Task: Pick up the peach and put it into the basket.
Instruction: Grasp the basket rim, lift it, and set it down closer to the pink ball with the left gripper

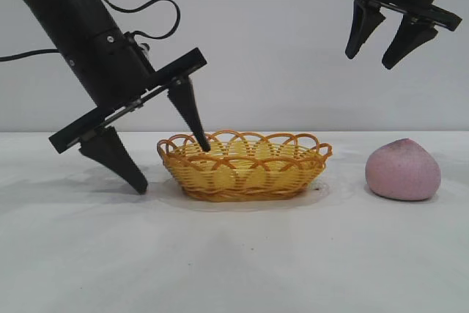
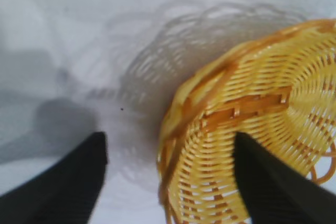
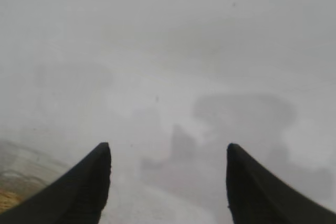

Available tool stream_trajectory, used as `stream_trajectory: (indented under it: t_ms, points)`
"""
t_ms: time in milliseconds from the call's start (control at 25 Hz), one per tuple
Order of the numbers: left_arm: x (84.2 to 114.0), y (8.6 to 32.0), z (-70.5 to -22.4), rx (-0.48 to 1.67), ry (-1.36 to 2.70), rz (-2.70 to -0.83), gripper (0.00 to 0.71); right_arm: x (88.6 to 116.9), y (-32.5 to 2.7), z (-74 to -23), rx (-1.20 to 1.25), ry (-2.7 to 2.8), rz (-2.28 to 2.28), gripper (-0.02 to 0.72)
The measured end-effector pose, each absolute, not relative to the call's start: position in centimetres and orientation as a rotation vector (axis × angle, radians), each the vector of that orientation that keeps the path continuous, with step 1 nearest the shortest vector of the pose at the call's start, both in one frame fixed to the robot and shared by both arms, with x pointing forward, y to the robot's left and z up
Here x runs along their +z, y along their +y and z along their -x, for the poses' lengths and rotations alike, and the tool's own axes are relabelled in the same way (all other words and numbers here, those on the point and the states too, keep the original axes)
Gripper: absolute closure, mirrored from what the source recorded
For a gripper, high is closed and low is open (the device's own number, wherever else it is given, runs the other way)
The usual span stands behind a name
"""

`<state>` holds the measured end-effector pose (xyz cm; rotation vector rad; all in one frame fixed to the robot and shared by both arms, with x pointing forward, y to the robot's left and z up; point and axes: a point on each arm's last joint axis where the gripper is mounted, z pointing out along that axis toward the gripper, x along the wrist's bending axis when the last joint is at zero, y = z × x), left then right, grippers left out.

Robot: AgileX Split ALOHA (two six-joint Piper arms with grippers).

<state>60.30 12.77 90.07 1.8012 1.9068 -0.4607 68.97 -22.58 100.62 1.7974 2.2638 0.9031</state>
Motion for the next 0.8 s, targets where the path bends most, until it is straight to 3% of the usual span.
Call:
stream_trajectory:
  t_ms: [200,640,800]
  points:
    - [92.7,13.2,-59.7,-0.38,1.767,-1.955,0.165,100.6,-22.6,-69.0,0.903,2.264,-1.797,0.298]
    - [97.7,16.9,-60.9,0.092,1.533,-2.59,0.165,100.6,-22.6,-68.9,0.901,2.268,-1.799,0.298]
    - [99.2,18.9,-62.1,0.193,1.563,-2.626,0.165,100.6,-22.6,-68.9,0.903,2.268,-1.8,0.298]
